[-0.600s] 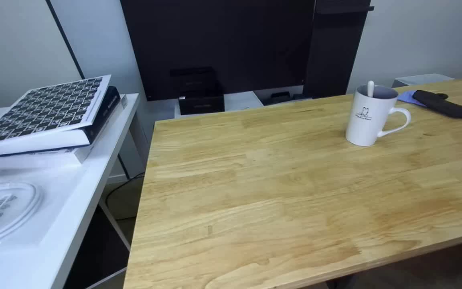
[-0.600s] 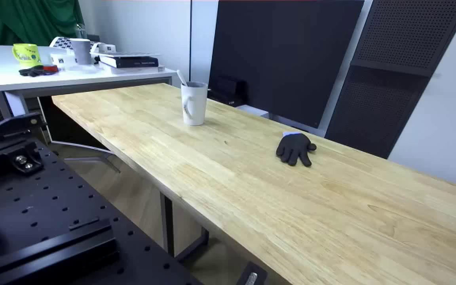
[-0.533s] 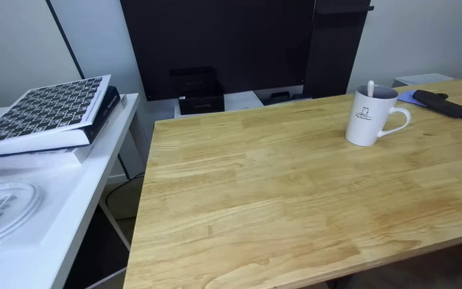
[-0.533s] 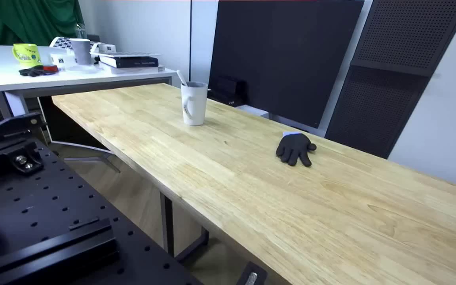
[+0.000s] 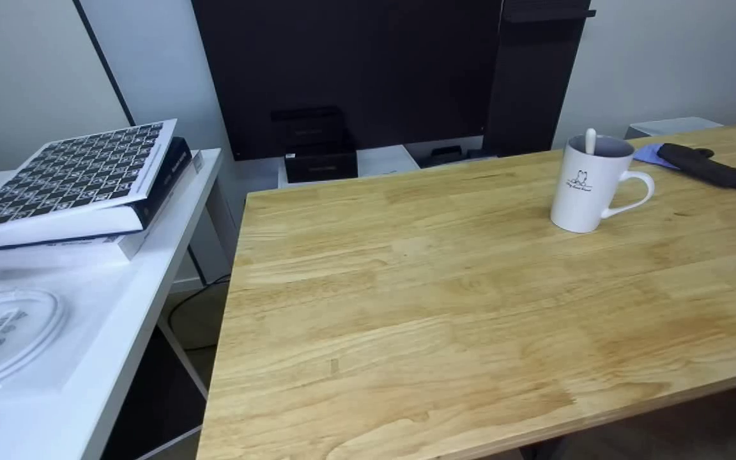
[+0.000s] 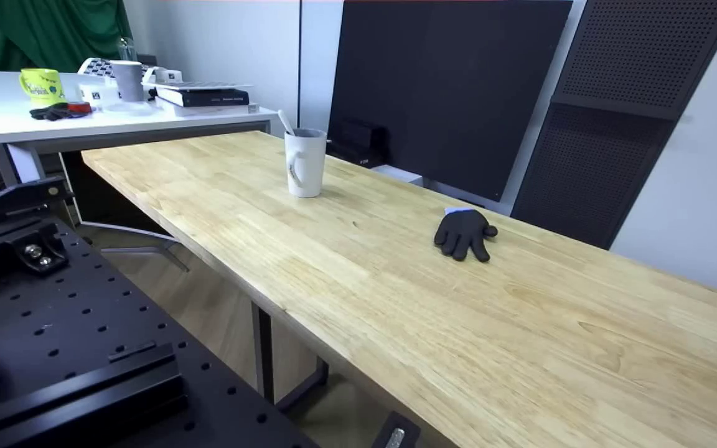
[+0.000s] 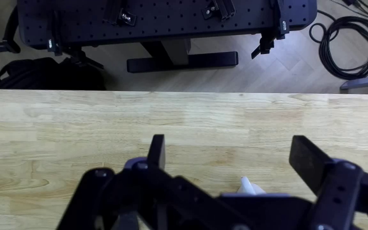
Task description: Take the spoon out of the white mug
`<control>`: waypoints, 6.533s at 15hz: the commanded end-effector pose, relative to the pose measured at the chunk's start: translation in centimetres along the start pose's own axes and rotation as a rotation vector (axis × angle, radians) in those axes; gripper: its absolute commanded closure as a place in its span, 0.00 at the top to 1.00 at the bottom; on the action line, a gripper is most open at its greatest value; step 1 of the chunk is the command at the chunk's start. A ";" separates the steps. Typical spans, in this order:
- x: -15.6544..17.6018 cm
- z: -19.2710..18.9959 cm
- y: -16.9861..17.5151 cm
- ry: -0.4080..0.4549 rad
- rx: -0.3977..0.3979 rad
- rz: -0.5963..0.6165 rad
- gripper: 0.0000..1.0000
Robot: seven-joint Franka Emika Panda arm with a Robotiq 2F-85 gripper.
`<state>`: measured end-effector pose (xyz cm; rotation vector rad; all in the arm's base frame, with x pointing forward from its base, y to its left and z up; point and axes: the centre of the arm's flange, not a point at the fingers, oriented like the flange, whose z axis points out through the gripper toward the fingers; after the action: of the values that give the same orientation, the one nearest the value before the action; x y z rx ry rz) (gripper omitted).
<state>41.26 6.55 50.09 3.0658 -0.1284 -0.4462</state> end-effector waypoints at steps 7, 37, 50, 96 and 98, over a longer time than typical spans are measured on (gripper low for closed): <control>2.2 1.4 -3.3 0.043 -0.214 -0.110 1.00; 14.8 13.6 -21.6 0.182 -0.467 -0.599 1.00; 17.8 17.6 -21.3 0.268 -0.601 -0.575 1.00; 21.4 23.9 -24.4 0.184 -0.550 -0.558 0.88; 21.2 23.9 -24.4 0.176 -0.540 -0.551 0.99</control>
<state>56.25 27.85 19.41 2.5322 0.7647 -0.1618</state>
